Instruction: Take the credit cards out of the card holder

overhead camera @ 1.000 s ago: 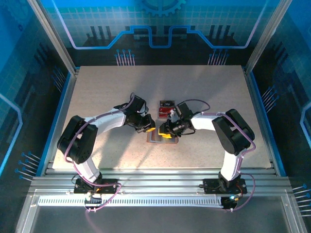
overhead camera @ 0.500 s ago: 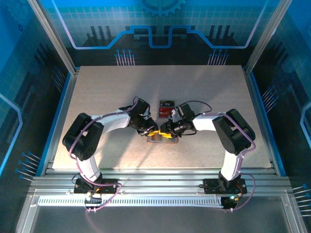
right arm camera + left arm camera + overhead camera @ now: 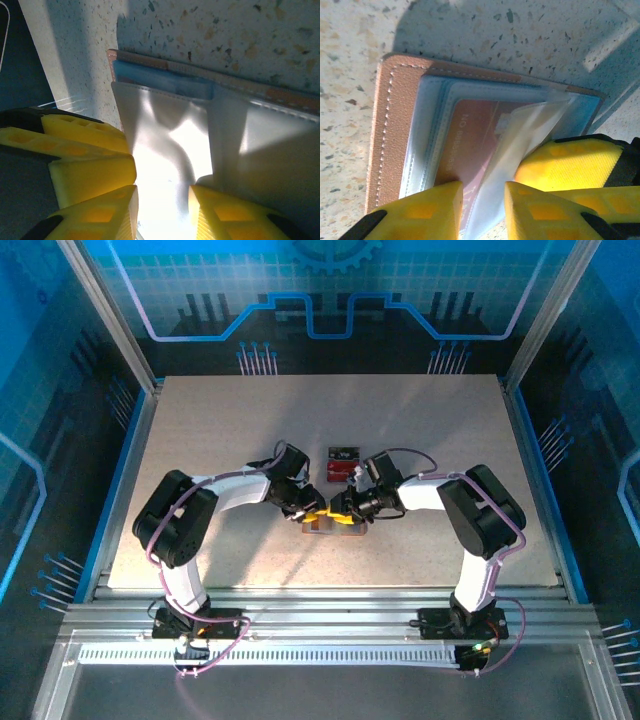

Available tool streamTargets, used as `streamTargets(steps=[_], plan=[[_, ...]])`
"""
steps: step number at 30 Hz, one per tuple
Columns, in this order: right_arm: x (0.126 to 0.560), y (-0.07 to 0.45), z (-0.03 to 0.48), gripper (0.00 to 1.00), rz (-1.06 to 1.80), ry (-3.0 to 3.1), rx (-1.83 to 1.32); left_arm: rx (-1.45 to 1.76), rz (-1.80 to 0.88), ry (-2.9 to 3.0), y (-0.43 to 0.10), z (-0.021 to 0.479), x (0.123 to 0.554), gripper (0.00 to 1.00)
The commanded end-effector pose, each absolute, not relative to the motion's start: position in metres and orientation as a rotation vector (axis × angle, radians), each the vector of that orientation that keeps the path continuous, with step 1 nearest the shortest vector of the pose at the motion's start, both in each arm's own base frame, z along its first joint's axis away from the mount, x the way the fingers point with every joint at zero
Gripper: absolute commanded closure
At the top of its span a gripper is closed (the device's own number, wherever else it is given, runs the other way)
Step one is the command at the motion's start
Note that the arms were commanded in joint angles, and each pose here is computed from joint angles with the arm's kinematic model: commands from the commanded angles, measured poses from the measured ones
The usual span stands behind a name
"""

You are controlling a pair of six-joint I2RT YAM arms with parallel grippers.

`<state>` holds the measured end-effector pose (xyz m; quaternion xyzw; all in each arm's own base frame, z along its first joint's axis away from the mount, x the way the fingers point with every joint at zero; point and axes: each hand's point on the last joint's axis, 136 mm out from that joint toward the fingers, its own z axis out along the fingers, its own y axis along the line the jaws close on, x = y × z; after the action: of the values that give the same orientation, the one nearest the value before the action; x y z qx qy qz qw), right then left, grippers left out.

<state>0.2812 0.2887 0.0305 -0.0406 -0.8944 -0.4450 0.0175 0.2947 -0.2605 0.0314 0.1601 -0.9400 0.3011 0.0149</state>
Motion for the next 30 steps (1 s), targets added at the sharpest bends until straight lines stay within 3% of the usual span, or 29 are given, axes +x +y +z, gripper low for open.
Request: streamTargets(steps=[1,14,30], plan=[[0.276,0.278,0.023,0.68,-1.333,-2.77,-0.19,0.539,0.878,-2.923,-0.256,0.024,0.292,0.69],[0.28,0.28,0.037,0.67,-1.375,-2.779,-0.179,0.522,0.966,-2.91,-0.264,0.031,0.297,0.83],[0.287,0.273,0.091,0.65,-1.425,-2.863,-0.131,0.49,1.013,-2.913,-0.27,0.046,0.302,0.82]])
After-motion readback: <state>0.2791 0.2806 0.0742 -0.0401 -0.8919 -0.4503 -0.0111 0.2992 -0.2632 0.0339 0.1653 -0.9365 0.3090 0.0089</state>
